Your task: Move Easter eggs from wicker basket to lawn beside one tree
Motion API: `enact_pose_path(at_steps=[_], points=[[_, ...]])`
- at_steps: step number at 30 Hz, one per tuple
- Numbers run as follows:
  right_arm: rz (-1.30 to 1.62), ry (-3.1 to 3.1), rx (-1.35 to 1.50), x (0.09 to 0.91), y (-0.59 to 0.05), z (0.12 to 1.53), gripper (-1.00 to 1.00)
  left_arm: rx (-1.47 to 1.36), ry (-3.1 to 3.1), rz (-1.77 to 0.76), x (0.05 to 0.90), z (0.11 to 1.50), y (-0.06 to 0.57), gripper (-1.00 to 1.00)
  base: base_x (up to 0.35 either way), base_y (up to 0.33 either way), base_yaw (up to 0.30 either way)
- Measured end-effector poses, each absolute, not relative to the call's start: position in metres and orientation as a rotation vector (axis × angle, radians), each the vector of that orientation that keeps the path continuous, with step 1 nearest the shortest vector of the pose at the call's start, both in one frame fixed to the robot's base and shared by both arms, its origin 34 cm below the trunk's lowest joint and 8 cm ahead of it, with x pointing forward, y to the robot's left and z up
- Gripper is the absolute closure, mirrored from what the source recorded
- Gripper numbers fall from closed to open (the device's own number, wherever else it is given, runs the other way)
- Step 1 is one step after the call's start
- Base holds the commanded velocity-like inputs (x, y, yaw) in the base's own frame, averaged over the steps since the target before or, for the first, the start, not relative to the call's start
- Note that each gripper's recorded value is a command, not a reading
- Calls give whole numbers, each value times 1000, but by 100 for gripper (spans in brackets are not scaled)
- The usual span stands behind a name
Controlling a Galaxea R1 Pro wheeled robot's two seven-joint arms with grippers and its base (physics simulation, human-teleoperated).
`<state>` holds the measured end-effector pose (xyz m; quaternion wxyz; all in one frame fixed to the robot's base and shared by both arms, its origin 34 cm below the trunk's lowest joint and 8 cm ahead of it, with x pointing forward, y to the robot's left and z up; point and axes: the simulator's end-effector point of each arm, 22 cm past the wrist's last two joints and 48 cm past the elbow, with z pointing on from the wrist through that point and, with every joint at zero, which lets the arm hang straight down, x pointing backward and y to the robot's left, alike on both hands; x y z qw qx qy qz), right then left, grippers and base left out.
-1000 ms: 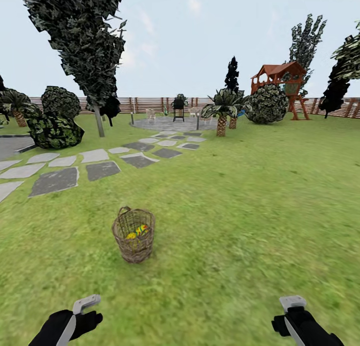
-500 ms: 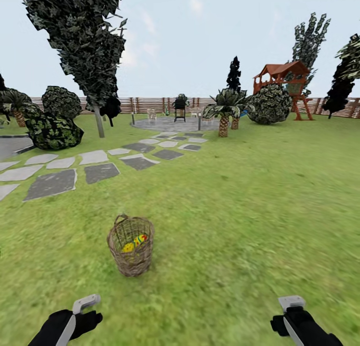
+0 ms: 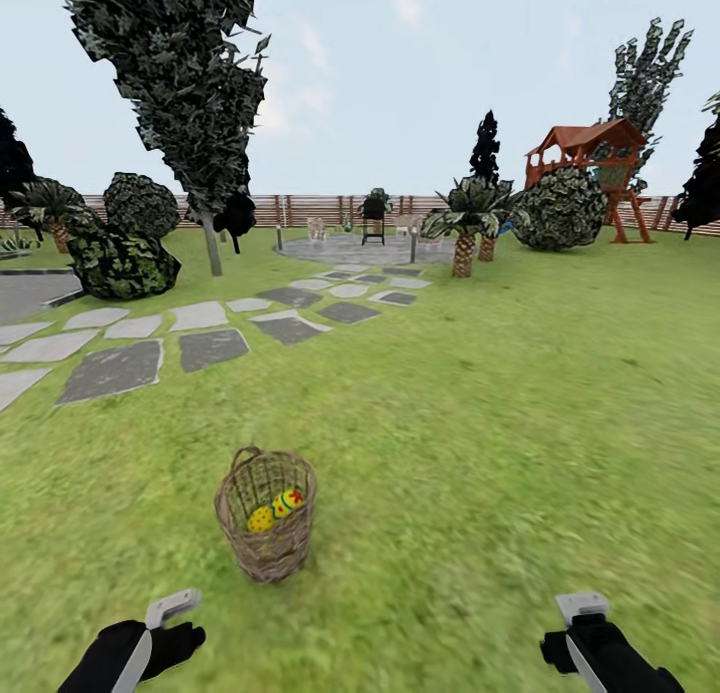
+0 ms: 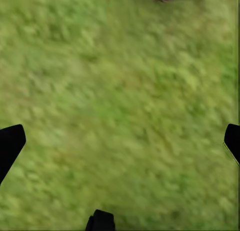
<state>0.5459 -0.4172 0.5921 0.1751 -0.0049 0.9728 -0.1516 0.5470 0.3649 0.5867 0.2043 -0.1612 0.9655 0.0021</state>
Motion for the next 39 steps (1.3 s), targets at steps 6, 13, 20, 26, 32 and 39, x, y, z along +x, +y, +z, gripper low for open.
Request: enact_pose_path(at_steps=[6,13,20,26,32,39], points=[[-428,2757,-14,546,-416,592,-100,-449,2693,6,547,587,365,-100,329,0,0],[-426,2757,-15,546,-415,592,-100,-449,2693,6,547,587,365,-100,329,0,0],[-421,2758,-17,546,-412,591,-100,-449,2693,6,547,587,365,-100,329,0,0],[-405,2760,-19,547,-404,589,-100,-450,2691,6,547,587,366,-100,329,0,0],[-400,2759,-22,547,-401,589,-100,-450,2691,5,548,587,365,-100,329,0,0],[-400,2759,-23,547,-401,588,-100,-446,2686,32,548,590,377,-100,329,0,0]])
